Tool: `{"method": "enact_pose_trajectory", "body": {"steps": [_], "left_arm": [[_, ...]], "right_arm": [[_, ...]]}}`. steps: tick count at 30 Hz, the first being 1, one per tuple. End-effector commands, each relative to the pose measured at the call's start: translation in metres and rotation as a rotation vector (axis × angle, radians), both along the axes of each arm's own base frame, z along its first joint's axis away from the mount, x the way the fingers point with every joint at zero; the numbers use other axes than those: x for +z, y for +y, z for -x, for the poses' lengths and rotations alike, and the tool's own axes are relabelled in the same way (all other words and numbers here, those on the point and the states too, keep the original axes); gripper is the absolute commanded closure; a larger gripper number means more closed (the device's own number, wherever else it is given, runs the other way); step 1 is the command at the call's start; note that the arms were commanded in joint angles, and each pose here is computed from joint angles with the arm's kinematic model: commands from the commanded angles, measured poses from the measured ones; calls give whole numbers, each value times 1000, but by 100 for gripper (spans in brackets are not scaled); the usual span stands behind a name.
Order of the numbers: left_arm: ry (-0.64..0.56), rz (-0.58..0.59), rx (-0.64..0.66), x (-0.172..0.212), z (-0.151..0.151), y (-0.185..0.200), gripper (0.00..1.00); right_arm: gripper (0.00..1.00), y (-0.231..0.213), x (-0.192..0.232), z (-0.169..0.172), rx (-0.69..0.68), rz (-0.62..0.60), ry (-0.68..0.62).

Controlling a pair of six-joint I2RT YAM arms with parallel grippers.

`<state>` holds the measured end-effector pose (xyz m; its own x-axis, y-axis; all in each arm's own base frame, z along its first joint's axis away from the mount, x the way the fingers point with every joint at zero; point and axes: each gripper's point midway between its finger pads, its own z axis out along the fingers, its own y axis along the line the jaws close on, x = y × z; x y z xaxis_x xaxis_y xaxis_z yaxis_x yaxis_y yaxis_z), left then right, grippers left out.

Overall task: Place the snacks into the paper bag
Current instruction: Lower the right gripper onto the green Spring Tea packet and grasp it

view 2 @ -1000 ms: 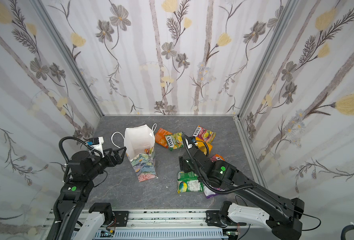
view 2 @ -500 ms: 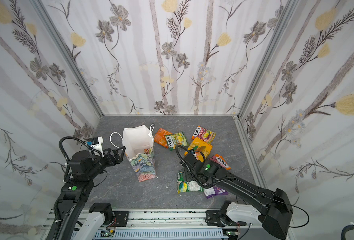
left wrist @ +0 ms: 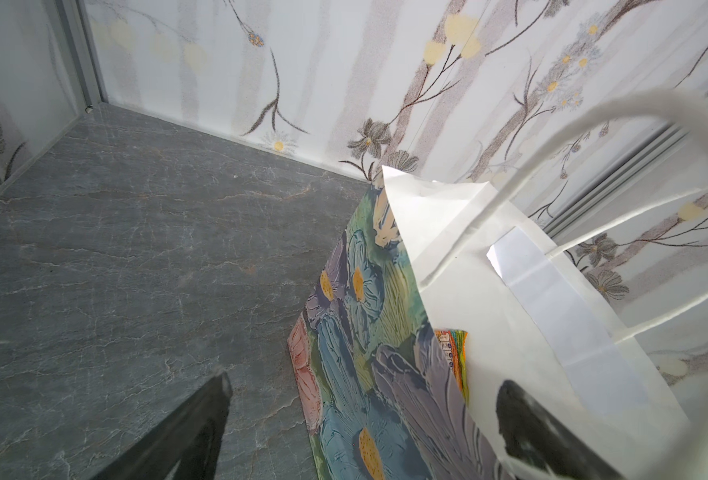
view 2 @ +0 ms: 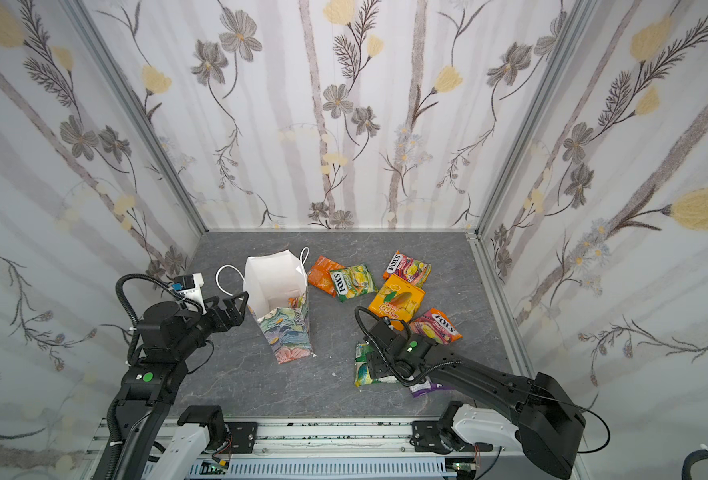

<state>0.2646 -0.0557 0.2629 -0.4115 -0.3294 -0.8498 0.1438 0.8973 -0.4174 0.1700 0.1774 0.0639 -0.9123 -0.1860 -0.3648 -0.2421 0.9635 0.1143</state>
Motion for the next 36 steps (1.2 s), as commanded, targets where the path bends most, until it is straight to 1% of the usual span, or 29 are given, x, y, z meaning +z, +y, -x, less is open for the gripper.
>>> {"method": "enact_pose_trajectory", "body": {"steps": [1,3,7,10,15,21,24,29,34,36], "left_arm": [[-26,-7,-10,8,3,-2,0],[-52,-10,-27,14,7,-5,0],[-69,-22,5,18,10,1,0],[-53,-30,5,12,8,1,0],[-28,-9,-22,7,4,-5,0],[-30,-10,-13,7,5,-4,0],[-29,-10,-14,7,5,-4,0],[-22,-6,-24,5,3,-6,0],[-26,-4,-29,6,4,-6,0],[-27,-4,-27,6,4,-6,0]], "right_arm": [[21,12,-1,-3,-14,-91,-22],[21,15,-5,-1,-17,-129,-25],[22,26,-8,-1,-8,-210,-31],[23,35,-10,-3,4,-236,-27],[23,51,-12,-9,26,-276,-37],[24,74,14,-22,54,-374,-97],[24,68,23,-27,38,-358,-133],[24,40,25,-29,-32,-280,-173],[25,22,34,-30,-95,-291,-214],[25,16,31,-30,-113,-291,-213]]}}
